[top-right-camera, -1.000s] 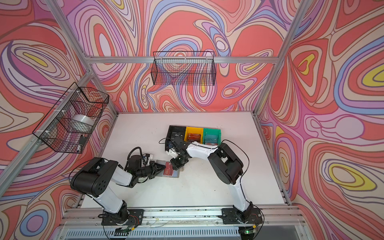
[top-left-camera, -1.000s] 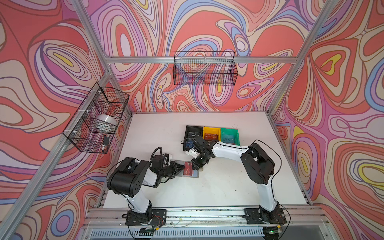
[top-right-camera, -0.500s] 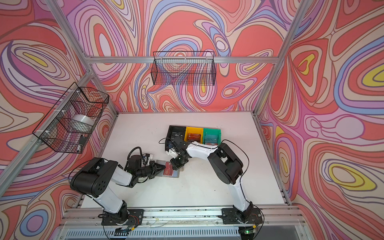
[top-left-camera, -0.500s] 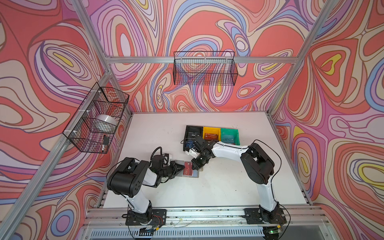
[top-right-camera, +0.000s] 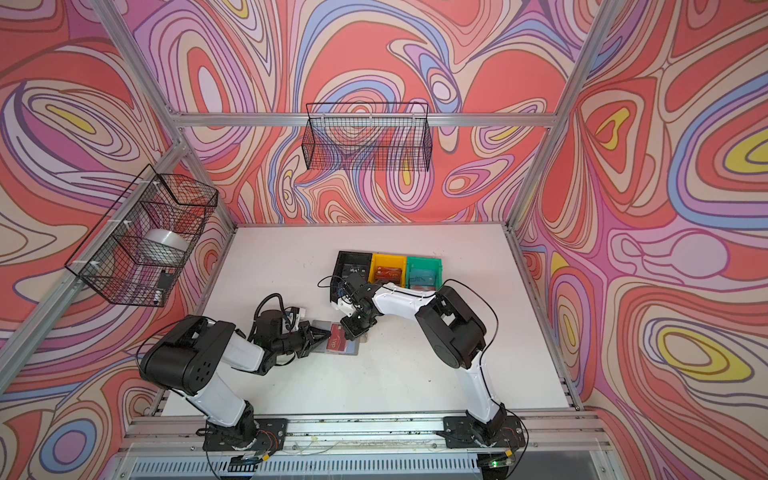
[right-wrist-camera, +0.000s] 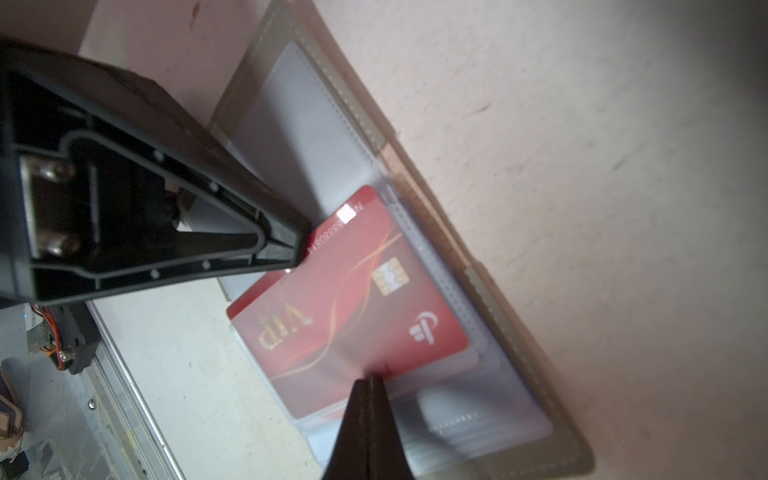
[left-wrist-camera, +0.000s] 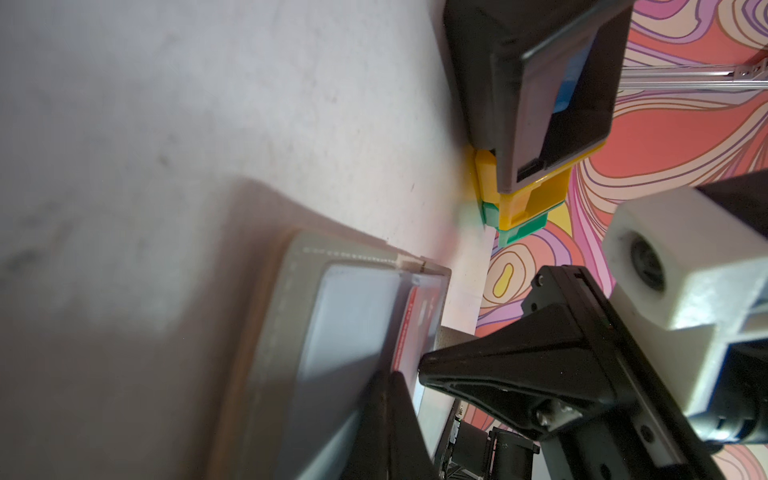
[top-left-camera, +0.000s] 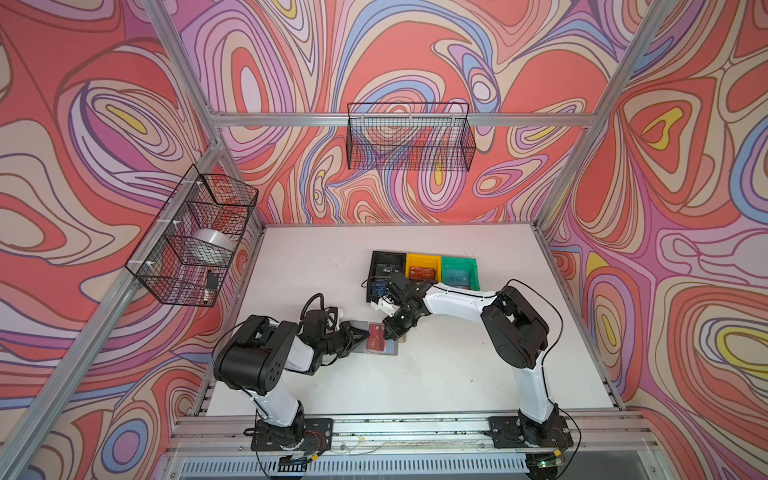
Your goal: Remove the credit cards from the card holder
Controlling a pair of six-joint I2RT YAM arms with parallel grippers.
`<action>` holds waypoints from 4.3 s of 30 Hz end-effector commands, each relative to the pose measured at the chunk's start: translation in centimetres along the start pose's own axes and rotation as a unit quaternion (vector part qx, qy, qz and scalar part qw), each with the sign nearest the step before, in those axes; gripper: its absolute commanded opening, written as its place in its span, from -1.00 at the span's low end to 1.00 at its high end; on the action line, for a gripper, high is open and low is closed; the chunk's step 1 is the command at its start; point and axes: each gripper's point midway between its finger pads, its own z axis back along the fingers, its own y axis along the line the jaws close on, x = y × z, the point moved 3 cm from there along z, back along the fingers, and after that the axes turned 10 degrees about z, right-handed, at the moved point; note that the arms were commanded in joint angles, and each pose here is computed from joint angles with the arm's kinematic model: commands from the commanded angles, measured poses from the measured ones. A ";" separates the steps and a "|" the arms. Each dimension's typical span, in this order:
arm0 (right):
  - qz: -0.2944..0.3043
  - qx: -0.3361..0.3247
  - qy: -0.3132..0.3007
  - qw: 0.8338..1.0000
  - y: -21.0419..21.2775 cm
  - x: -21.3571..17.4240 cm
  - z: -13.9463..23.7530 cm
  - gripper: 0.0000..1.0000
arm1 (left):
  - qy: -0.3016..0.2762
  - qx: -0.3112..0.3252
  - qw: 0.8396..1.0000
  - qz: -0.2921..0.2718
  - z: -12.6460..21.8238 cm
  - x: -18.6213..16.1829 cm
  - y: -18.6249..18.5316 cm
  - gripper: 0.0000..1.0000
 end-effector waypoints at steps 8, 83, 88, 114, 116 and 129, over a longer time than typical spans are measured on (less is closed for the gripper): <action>-0.013 -0.008 0.057 0.998 -0.7 -2.8 -1.9 -0.92 | -0.014 0.017 1.000 -0.002 0.4 0.2 0.5 -1.00; -0.038 0.346 -0.115 0.930 5.0 6.7 4.2 -0.59 | -0.132 -0.107 0.984 -0.057 8.2 -0.1 -7.0 -1.00; -0.028 0.359 -0.120 0.925 5.5 6.9 5.0 -1.00 | -0.132 -0.102 0.985 -0.052 8.1 -0.2 -6.6 -1.00; 0.142 -0.191 0.008 0.971 -6.8 2.5 20.2 -1.00 | -0.136 -0.006 0.988 -0.071 9.1 -0.6 -5.8 -0.40; 0.175 -0.226 0.033 0.958 -7.8 2.3 20.7 -1.00 | -0.136 -0.005 0.988 -0.071 9.1 -0.6 -5.9 -0.39; 0.206 -0.274 0.144 0.928 -12.2 1.9 17.4 -1.00 | -0.133 0.002 0.989 -0.065 8.8 -0.4 -5.5 -0.38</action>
